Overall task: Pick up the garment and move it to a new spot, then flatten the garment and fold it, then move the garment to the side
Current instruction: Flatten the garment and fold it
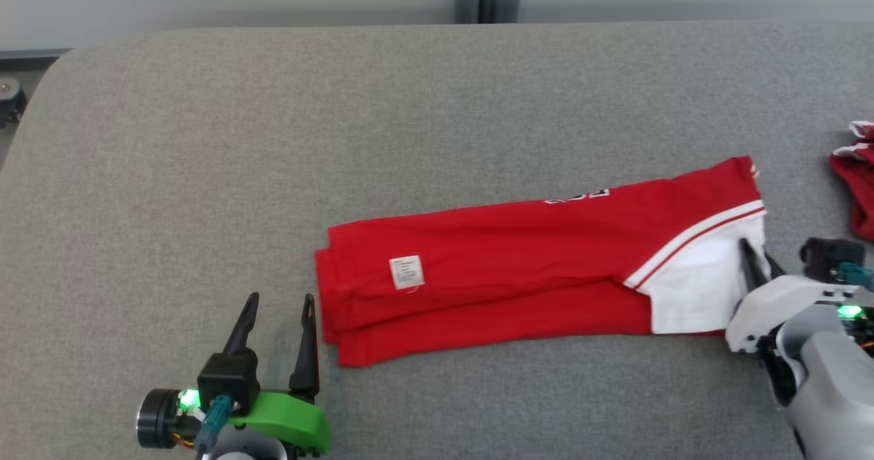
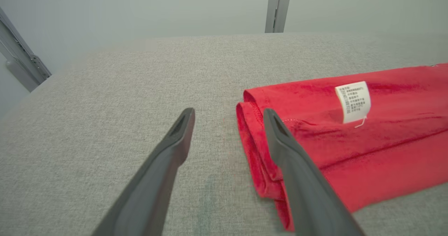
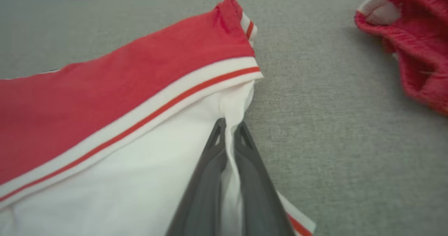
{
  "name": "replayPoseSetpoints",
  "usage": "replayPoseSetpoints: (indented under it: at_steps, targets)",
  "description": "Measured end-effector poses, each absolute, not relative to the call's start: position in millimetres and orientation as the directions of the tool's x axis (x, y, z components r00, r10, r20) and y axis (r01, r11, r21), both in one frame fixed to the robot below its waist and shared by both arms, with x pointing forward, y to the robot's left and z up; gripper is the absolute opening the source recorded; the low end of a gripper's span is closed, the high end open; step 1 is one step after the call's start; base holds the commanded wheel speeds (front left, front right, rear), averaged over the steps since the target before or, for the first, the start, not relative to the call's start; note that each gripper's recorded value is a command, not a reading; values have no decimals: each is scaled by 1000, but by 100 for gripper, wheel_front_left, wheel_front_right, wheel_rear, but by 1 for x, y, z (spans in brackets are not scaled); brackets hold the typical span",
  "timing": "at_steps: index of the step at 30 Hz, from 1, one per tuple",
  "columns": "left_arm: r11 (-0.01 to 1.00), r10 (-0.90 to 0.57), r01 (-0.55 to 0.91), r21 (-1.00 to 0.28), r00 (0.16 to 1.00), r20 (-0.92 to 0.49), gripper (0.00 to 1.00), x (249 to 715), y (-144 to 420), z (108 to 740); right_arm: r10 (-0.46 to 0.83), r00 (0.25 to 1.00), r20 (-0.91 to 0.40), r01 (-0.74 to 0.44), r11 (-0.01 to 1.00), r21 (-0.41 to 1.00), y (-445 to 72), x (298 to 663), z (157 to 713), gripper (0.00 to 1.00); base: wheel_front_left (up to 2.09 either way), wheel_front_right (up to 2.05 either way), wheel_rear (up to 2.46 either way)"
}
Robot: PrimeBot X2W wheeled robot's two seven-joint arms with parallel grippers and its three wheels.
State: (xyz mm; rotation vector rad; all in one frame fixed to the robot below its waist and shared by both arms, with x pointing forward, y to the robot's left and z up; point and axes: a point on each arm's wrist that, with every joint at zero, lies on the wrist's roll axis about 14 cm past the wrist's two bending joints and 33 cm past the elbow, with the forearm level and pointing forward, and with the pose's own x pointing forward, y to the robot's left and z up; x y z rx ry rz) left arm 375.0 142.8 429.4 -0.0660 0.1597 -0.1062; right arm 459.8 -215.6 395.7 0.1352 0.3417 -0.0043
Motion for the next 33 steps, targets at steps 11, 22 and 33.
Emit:
replayPoseSetpoints:
  at_steps: [11,22,33]
  targets:
    - [986,-155,146,-82,980,-123,100,375,128,440,0,995,-99,12,993,115,-217,466,463,0,0,0,0]
    - [988,-133,123,-92,984,-119,100,363,133,443,484,873,60,-485,850,203,-28,453,509,0,0,0,0]
    - [995,-32,18,-101,989,-144,100,347,162,438,739,674,-7,-723,662,200,81,429,493,0,0,0,0]
